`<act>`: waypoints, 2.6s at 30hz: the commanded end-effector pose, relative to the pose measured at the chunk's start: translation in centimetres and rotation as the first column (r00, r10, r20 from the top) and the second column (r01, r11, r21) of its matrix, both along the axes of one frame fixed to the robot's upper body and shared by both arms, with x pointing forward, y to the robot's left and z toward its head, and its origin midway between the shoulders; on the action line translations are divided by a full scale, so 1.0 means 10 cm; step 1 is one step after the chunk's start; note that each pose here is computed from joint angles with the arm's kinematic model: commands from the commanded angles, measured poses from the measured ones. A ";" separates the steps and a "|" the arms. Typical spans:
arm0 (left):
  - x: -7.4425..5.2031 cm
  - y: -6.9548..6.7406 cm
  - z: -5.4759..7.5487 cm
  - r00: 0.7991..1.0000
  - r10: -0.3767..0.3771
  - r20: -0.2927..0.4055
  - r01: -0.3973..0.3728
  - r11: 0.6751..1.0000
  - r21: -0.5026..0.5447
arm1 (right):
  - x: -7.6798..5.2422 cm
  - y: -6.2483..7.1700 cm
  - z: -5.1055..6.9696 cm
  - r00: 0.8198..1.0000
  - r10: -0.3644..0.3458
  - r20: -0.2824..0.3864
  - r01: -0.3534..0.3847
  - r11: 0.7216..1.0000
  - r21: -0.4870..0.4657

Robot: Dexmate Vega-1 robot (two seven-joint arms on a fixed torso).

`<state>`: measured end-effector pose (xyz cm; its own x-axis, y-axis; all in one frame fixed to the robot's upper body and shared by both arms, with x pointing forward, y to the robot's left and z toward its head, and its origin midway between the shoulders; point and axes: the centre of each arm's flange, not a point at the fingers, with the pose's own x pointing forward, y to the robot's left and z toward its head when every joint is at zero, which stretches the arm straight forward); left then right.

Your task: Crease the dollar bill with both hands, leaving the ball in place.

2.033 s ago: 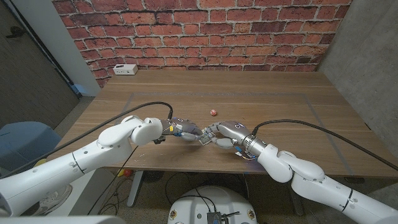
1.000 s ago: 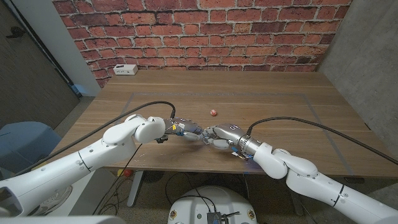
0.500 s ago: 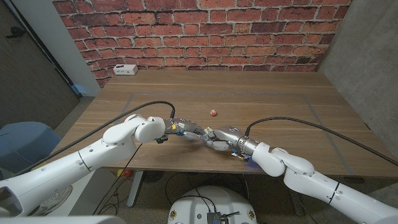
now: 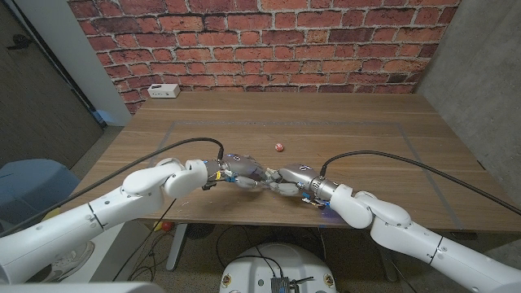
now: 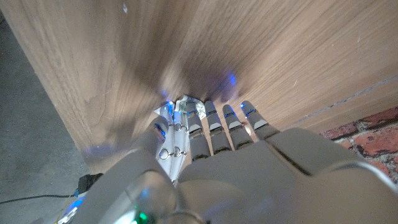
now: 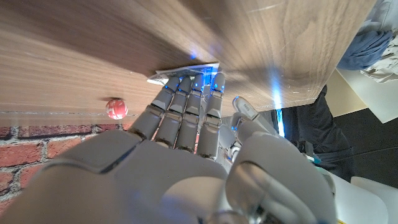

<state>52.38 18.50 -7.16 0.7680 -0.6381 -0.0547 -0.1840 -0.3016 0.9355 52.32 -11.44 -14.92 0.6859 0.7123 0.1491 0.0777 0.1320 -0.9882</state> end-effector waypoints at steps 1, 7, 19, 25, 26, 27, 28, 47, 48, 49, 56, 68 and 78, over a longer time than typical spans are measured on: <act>-0.18 0.00 0.54 0.927 -0.276 0.252 0.299 0.953 -0.055 | 0.06 0.03 0.01 1.000 0.007 -0.012 -0.007 1.000 -0.009; -0.17 0.03 0.68 0.905 -0.327 0.270 0.356 0.932 -0.064 | 0.06 0.05 0.01 1.000 0.003 -0.019 -0.003 1.000 -0.005; -0.02 -0.01 0.68 0.932 -0.299 0.205 0.305 0.952 0.000 | 0.07 0.07 0.04 1.000 -0.003 -0.020 0.004 1.000 0.011; 0.04 -0.07 0.67 0.943 -0.281 0.180 0.273 0.960 0.067 | 0.07 0.07 0.03 1.000 -0.005 -0.025 0.006 1.000 0.017; 0.07 -0.10 0.66 0.947 -0.275 0.169 0.263 0.961 0.090 | 0.07 0.07 0.03 1.000 -0.004 -0.024 0.005 1.000 0.018; 0.08 -0.11 0.65 0.950 -0.271 0.155 0.258 0.961 0.096 | 0.07 0.07 0.03 1.000 -0.005 -0.024 0.006 1.000 0.017; 0.10 -0.12 0.64 0.953 -0.269 0.141 0.257 0.961 0.101 | 0.07 0.07 0.03 1.000 -0.005 -0.027 0.006 1.000 0.017; 0.32 -0.27 0.51 0.968 -0.244 0.056 0.231 0.957 0.177 | 0.07 0.02 0.01 0.999 0.004 -0.038 -0.003 1.000 0.023; 0.33 -0.28 0.51 0.969 -0.242 0.051 0.230 0.958 0.173 | 0.07 0.02 0.01 0.999 0.003 -0.039 -0.002 1.000 0.023; 0.34 -0.29 0.51 0.970 -0.240 0.044 0.230 0.958 0.169 | 0.07 0.01 0.01 0.999 0.003 -0.040 -0.002 1.000 0.023; 0.39 -0.34 0.49 0.971 -0.240 0.026 0.232 0.958 0.167 | 0.09 -0.01 0.02 0.999 0.003 -0.041 -0.002 1.000 0.029; 0.45 -0.39 0.43 0.979 -0.204 -0.008 0.201 0.958 0.205 | 0.14 -0.02 0.05 0.998 -0.001 -0.060 0.002 1.000 0.025; 0.47 -0.38 0.43 0.985 -0.172 -0.009 0.169 0.958 0.230 | 0.19 0.00 0.06 0.998 -0.003 -0.070 0.004 1.000 0.015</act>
<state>56.72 14.77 -2.53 0.6264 -0.7593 -0.1762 -0.2811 -0.4309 0.8575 53.71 -11.57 -14.34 0.6931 0.7092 0.1289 0.0228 0.1571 -0.9873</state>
